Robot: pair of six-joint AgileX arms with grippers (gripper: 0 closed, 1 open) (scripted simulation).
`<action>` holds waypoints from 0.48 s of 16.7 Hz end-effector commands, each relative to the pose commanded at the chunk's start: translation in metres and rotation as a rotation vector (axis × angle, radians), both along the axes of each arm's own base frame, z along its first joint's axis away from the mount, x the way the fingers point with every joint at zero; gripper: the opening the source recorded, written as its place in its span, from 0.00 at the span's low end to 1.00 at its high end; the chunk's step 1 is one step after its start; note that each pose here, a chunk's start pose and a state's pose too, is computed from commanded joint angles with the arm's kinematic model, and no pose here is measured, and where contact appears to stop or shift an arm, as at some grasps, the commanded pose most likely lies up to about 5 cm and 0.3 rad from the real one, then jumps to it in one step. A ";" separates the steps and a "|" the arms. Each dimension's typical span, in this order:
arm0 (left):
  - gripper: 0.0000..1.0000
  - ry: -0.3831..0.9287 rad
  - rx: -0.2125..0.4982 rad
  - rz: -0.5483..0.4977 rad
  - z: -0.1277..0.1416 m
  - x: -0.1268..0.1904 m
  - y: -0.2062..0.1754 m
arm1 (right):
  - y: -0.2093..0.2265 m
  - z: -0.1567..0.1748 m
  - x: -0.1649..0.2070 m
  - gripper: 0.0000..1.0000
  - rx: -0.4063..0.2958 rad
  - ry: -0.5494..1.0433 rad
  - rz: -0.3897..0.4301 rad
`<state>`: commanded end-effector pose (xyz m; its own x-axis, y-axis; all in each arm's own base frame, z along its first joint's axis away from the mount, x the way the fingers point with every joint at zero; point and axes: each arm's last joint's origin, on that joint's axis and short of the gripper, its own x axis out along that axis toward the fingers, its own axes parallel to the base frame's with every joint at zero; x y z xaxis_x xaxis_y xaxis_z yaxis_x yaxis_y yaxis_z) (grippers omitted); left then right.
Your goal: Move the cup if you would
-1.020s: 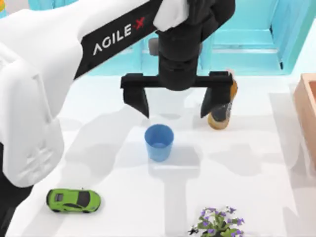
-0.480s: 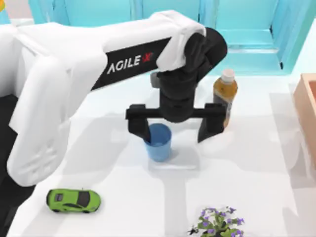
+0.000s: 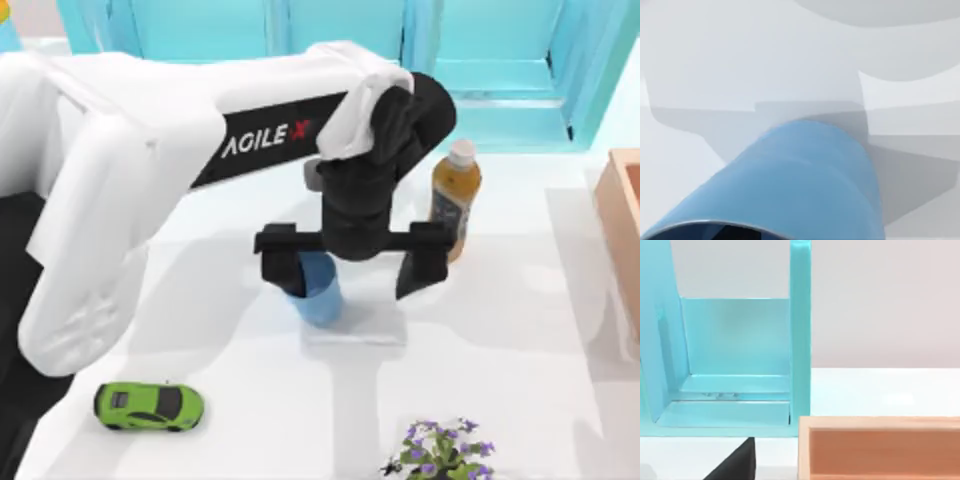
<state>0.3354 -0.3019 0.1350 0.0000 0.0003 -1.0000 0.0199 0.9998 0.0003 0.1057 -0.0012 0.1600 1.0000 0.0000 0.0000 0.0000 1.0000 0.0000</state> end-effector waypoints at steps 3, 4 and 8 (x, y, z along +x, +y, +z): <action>0.62 0.000 0.000 0.000 0.000 0.000 0.000 | 0.000 0.000 0.000 1.00 0.000 0.000 0.000; 0.55 0.000 0.000 0.000 0.000 0.000 0.000 | 0.000 0.000 0.000 1.00 0.000 0.000 0.000; 0.25 0.000 0.000 0.000 0.000 0.000 0.000 | 0.000 0.000 0.000 1.00 0.000 0.000 0.000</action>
<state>0.3354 -0.3019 0.1350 0.0000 0.0003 -1.0000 0.0199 0.9998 0.0003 0.1057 -0.0012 0.1600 1.0000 0.0000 0.0000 0.0000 1.0000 0.0000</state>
